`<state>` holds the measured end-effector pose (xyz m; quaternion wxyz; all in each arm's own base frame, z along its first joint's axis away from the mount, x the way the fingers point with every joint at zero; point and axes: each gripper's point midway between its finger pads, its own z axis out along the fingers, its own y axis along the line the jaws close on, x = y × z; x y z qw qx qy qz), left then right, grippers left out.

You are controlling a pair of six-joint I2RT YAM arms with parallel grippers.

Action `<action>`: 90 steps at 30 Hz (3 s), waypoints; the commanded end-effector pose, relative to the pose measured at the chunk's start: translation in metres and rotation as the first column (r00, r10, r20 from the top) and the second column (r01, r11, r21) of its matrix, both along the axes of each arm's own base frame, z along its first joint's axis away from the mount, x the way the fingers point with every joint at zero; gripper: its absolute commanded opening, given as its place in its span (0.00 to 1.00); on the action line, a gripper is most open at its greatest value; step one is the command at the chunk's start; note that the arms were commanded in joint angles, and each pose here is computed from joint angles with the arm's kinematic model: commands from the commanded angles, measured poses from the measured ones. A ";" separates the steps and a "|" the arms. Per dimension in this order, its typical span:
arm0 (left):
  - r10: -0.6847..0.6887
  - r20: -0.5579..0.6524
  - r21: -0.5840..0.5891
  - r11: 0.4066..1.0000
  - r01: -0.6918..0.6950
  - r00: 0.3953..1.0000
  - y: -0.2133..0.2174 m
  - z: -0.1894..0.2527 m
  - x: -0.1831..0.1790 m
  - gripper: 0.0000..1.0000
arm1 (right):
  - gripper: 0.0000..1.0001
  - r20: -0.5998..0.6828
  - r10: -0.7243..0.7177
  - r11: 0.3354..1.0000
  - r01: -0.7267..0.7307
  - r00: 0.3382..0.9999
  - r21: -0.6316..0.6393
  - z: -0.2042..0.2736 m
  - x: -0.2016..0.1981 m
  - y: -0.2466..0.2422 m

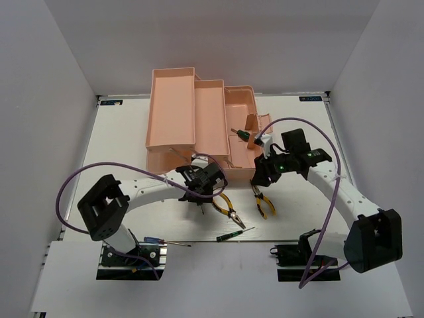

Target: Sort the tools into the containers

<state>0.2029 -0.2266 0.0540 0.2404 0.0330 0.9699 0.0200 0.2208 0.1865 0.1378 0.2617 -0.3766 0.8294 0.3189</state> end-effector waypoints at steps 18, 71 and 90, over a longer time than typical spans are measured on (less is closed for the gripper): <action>-0.024 0.085 -0.031 0.999 0.026 0.996 -0.019 -0.018 -0.004 0.09 | 0.50 0.033 -0.020 1.000 0.019 0.999 0.021 0.003 -0.014 -0.012; -0.327 0.285 -0.335 0.847 0.413 0.901 -0.058 0.117 -0.015 0.53 | 0.28 0.018 -0.051 0.936 0.054 0.999 -0.348 -0.138 -0.026 -0.072; -0.331 0.081 -0.429 0.840 0.333 0.940 -0.065 0.023 -0.050 0.74 | 0.00 0.443 0.064 0.998 -0.048 0.894 -0.046 0.073 -0.021 -0.037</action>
